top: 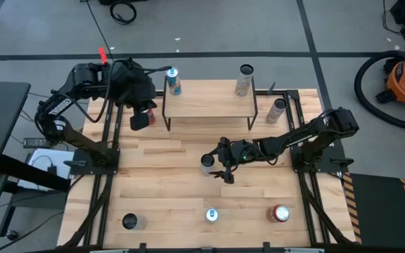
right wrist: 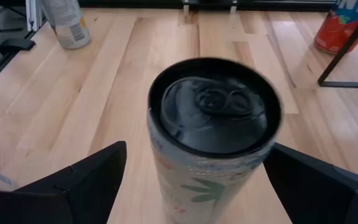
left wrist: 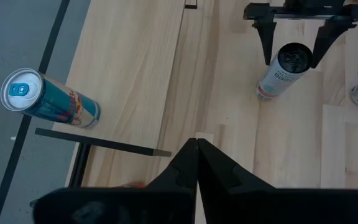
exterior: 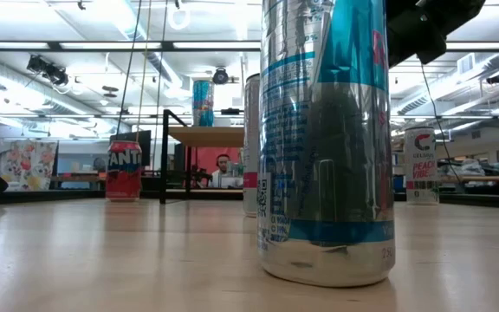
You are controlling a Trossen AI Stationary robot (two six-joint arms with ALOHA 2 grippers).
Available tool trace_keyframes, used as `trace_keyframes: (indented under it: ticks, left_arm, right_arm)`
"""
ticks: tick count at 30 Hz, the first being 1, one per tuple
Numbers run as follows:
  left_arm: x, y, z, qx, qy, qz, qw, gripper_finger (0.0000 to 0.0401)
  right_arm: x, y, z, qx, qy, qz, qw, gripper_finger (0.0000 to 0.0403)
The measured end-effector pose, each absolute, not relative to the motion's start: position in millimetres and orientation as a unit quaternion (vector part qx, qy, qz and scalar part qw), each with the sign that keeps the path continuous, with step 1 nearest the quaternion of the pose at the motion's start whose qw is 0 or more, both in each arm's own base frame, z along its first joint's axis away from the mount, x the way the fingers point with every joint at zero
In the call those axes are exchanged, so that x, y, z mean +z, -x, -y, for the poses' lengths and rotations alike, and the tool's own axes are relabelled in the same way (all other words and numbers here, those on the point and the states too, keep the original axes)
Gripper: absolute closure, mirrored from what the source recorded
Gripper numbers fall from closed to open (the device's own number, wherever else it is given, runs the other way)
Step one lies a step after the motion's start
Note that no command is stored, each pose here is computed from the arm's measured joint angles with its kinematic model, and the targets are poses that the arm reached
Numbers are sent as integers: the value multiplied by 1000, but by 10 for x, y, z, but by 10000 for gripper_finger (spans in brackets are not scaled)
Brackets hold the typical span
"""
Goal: Place canned beverage on shelf
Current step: Put the bottom white pink soda can on the shelf
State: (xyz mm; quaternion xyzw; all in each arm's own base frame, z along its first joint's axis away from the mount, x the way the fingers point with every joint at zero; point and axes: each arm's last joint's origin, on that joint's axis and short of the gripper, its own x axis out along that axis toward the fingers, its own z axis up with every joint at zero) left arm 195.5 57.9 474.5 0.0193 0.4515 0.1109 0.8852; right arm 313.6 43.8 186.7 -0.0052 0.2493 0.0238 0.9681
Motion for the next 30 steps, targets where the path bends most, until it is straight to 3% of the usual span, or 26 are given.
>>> trace_keyframes:
  ticks: [12,17,24,30]
  left_arm:
    - [4746,-1958,-580,111,-20,-450,886,392]
    - [4746,-1958,-580,111,-21,-450,886,392]
    - [4746,-1957,-580,110,-23,-451,886,392]
    - [4746,-1957,-580,110,-23,-451,886,392]
  right_arm:
    - [1840,-3175,-421,-4,20,-237,971,36]
    - [1842,-3178,-411,-5,19,-236,972,70]
    - [1844,-3180,-404,-4,14,-236,972,153]
    - [1848,-3188,-343,-21,-19,-233,972,153]
